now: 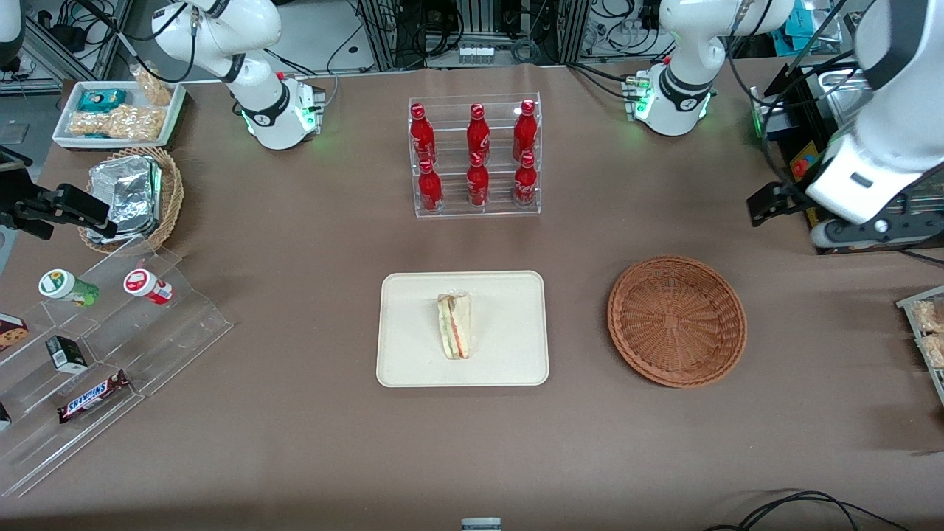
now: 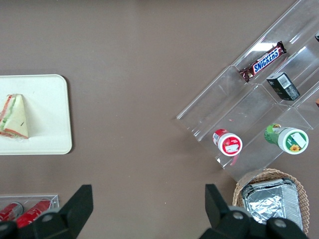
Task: Place sandwich from basket to tray
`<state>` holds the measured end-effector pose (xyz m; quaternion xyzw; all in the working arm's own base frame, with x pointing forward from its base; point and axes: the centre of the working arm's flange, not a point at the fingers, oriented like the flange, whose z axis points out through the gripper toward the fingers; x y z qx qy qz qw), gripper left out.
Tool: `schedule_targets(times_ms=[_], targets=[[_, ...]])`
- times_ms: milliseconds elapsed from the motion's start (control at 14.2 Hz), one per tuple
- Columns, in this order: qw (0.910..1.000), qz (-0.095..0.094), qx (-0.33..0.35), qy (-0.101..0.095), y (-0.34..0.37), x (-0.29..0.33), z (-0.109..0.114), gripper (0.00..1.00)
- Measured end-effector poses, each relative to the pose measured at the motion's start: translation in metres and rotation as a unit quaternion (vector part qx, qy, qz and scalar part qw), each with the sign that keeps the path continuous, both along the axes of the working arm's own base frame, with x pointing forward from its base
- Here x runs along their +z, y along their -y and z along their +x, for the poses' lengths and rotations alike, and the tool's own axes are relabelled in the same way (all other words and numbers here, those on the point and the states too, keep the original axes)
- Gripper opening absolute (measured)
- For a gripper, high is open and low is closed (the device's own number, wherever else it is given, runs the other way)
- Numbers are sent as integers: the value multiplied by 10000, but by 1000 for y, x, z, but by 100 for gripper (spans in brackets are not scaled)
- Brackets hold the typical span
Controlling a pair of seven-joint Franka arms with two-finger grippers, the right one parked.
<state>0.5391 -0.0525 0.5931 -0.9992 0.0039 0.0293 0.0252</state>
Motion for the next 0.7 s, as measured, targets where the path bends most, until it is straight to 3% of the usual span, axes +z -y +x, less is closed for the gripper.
schedule_targets(times_ms=[211, 703], targets=[[9991, -81, -396, 87, -30, 12, -1, 100], [9984, -261, -451, 222, -36, 25, 0, 100]])
